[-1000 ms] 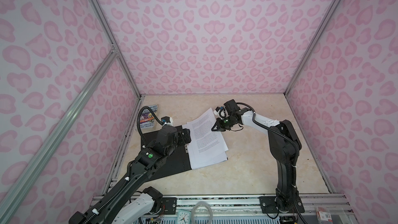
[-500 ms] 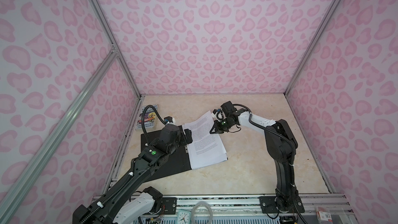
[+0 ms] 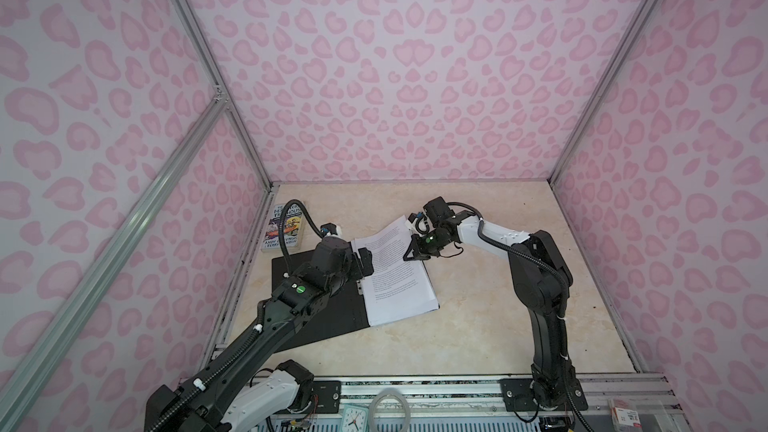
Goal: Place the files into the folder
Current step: 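Lower the sheet onto the folder stack with the right gripper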
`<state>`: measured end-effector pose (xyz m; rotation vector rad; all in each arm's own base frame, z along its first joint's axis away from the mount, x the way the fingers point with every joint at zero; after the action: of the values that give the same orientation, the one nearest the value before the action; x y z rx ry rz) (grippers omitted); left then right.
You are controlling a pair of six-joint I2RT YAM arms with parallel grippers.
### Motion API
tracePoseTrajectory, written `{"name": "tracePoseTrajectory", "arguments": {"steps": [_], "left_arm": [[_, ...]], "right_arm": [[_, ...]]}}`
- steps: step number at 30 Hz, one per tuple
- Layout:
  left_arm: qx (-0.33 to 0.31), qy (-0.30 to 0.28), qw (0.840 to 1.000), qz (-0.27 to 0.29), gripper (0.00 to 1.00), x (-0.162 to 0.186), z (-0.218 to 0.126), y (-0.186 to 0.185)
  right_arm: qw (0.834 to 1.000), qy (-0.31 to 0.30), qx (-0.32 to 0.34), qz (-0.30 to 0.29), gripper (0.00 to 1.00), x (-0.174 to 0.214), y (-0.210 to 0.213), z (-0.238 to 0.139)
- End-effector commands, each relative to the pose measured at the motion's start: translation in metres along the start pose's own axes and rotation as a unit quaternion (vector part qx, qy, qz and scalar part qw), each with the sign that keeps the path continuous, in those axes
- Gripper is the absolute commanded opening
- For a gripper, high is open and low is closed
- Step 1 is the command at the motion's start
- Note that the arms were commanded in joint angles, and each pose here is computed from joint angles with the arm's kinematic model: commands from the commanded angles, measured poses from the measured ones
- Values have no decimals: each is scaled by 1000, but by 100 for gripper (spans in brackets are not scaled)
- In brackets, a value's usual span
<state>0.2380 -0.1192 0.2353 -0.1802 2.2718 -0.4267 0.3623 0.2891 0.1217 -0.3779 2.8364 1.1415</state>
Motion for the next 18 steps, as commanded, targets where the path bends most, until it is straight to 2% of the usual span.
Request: {"name": "tracePoseTrajectory", "arguments": {"steps": [1,18], "left_arm": [[10,-7,1000,2,98,-4,-1,-4],[10,-4,1000,1,98,-2,0,-3]], "right_arm": [[1000,9,-2,2,0,2,-1,5],[1000,20,2,-6,0,5,1,9]]}}
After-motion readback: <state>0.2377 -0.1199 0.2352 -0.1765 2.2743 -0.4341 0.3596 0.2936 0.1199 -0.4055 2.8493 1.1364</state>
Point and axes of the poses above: each gripper's point midway between its finger pads, its own z axis out along the fingers, its own y axis along the line the jaws close on, x = y × z, the point moved 7 cm from there along -z, back along the fingers, and after that the axes turned 3 degrees about z, right-handed, at the moved point
